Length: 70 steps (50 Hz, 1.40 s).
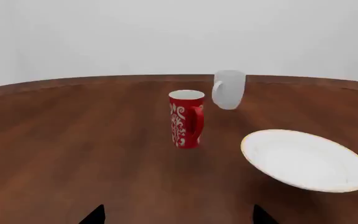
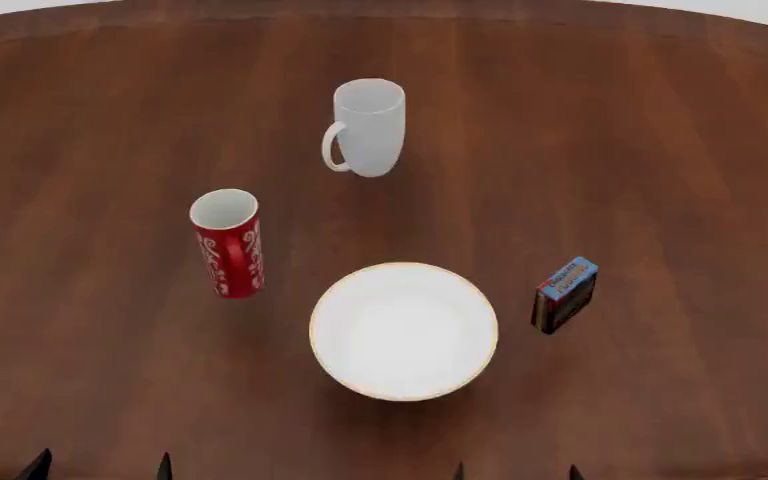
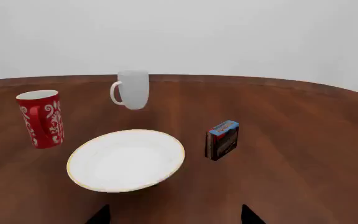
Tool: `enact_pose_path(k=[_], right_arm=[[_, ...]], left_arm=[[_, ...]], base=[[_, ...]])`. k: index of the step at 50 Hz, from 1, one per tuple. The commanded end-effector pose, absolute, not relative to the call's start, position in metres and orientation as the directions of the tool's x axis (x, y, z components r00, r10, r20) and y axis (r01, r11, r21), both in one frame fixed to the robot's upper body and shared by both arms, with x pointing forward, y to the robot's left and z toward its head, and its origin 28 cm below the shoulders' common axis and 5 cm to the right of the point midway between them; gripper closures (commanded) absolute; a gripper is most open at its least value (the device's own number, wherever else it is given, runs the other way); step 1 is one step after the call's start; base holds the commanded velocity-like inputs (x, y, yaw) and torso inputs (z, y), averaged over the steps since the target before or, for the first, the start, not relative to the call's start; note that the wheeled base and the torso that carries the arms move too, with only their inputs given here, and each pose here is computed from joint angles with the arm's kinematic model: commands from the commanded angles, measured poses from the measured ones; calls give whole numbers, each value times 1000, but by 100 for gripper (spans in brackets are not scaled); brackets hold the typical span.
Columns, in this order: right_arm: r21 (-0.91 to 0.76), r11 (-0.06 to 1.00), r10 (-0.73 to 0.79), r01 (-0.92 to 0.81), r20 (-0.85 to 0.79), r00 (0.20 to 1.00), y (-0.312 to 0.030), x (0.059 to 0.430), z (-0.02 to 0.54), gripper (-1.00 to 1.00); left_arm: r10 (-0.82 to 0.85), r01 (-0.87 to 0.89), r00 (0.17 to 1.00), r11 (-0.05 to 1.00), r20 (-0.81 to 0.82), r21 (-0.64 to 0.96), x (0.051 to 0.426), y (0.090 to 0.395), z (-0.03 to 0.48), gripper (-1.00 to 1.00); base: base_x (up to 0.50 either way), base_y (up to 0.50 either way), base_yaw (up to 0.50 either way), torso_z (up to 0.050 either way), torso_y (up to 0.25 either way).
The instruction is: Put the white mug on the plate.
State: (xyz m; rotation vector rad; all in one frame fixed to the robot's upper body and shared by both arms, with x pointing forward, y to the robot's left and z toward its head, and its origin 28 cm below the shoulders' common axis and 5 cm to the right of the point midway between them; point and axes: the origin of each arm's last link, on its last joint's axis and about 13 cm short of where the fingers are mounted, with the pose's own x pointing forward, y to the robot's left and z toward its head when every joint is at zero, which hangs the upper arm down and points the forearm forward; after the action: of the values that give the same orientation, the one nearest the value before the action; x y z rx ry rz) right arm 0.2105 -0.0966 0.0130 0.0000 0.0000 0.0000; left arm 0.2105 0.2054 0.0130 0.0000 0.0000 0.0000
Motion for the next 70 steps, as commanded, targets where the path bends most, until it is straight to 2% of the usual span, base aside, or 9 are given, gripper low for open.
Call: enact_pose_path(k=[1,3,8,11,58,64,70], right_arm=[[0,1000,0,0,0,1000,-96,209,15,-100],[-4,1000,-3,3,3,1000,-97,210,13,-100],[-8,1000,-2,2,3,1000,-98,207,14,-100],[-19,1000,0,1,13,1000,-98,205,15,-100],[-11,1000,15,-15,16,1000,-98,200,15,-100],[-27,999,20,-19,53,998,-103,205,36,-100],[-62,997,42,-36,94,995,-110,213,62,-100]], left_arm=[[0,0,1000,1000,0,0,210,205,14,-100],[-21,21,1000,999,1,-47,211,203,15,-100],[-23,24,1000,999,17,-40,211,202,15,-100],[-12,11,996,1000,92,3,211,202,19,-100],[-57,52,997,996,56,76,210,199,30,-100],[-64,56,996,992,59,116,212,201,47,-100],[-89,76,994,981,66,180,216,206,72,-100]], base=[[0,0,0,0,0],[0,0,0,0,0],[0,0,0,0,0],[0,0,0,10,3],[0,0,0,50,52],[0,0,0,48,46],[0,0,0,0,0]])
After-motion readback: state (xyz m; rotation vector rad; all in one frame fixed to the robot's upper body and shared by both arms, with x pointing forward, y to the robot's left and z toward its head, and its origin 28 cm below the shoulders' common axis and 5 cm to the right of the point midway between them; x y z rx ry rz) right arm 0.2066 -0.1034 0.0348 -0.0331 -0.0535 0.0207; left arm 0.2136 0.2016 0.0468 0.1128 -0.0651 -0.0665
